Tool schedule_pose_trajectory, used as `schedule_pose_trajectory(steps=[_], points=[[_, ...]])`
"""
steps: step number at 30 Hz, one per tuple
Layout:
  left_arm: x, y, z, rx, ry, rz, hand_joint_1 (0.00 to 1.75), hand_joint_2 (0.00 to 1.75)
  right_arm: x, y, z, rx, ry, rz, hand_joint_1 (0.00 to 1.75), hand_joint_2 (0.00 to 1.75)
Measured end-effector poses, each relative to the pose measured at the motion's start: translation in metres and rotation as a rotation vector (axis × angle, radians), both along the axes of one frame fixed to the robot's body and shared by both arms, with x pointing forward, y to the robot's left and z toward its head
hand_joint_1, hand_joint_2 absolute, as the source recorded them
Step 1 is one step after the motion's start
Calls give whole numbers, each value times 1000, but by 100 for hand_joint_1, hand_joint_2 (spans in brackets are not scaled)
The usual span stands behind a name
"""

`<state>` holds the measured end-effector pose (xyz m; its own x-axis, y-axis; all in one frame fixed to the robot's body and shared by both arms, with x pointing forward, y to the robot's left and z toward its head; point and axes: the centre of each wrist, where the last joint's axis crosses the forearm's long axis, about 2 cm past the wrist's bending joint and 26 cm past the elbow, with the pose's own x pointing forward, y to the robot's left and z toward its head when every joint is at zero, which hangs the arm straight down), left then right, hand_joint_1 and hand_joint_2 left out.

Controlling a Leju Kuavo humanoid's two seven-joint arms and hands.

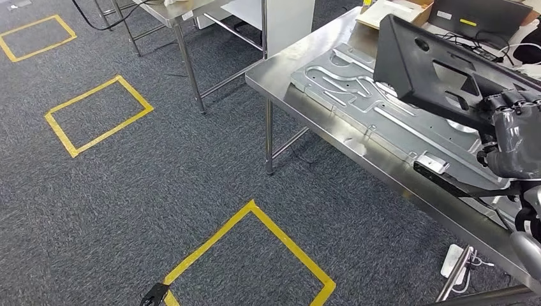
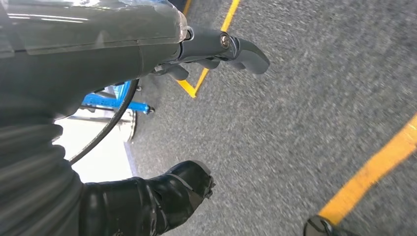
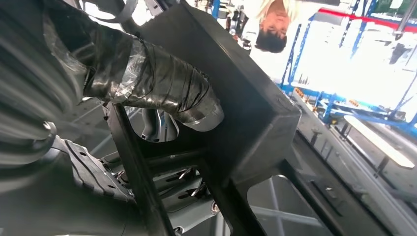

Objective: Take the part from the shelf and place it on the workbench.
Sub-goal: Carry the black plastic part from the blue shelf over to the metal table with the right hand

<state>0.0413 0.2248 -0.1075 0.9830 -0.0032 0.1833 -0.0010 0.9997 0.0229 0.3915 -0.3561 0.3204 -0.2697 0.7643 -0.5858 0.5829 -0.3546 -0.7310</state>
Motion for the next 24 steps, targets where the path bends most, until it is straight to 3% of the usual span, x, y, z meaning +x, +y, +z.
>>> schedule_pose_trajectory(steps=[24], points=[[2,1,0,5,14,-19,0,175,5,27,-40,16,47,-27,175,175]])
